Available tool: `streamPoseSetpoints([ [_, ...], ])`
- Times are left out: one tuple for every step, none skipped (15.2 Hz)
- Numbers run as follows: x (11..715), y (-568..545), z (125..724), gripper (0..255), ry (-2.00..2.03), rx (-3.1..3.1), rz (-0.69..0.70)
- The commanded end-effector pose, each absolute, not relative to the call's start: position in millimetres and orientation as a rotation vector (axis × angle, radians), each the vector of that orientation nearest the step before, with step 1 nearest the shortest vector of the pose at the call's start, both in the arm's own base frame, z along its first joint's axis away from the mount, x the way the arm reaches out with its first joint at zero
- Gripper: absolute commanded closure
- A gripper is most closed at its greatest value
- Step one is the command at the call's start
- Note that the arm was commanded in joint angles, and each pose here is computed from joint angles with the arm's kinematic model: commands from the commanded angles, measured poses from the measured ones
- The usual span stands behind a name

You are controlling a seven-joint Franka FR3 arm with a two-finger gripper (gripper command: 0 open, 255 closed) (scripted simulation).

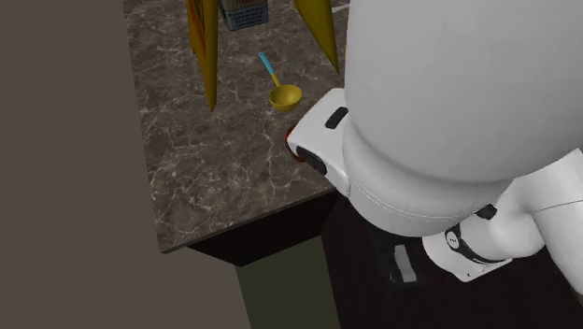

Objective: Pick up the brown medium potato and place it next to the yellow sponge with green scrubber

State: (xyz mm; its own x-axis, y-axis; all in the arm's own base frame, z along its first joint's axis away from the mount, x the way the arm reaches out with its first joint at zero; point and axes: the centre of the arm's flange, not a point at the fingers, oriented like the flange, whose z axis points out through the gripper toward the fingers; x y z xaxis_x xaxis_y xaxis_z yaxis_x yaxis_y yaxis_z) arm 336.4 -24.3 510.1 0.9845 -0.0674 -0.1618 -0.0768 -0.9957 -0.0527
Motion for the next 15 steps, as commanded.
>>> streamPoseSetpoints([
  [348.1,-43.5,497.5,0,0.229,-3.069,0.228],
  [353.1,-53.6,491.5,0,0.286,-3.067,0.219],
  [357.7,-63.9,485.6,0,0.344,-3.063,0.211],
  [362.0,-74.5,479.7,0,0.401,-3.058,0.202],
  [365.9,-85.1,473.9,0,0.458,-3.052,0.193],
  [369.4,-96.0,468.2,0,0.515,-3.046,0.184],
  [372.6,-107.0,462.6,0,0.571,-3.038,0.175],
  [375.3,-118.2,457.0,0,0.628,-3.029,0.166],
  [377.7,-129.4,451.4,0,0.685,-3.018,0.157],
  [379.7,-140.8,446.0,0,0.741,-3.007,0.148],
  [381.3,-152.2,440.5,0,0.797,-2.995,0.139],
  [382.4,-163.8,435.2,0,0.853,-2.982,0.129],
  [383.2,-175.4,429.9,0,0.909,-2.968,0.120],
  [383.6,-187.0,424.6,0,0.964,-2.952,0.110],
  [383.5,-198.7,419.5,0,1.019,-2.936,0.101],
])
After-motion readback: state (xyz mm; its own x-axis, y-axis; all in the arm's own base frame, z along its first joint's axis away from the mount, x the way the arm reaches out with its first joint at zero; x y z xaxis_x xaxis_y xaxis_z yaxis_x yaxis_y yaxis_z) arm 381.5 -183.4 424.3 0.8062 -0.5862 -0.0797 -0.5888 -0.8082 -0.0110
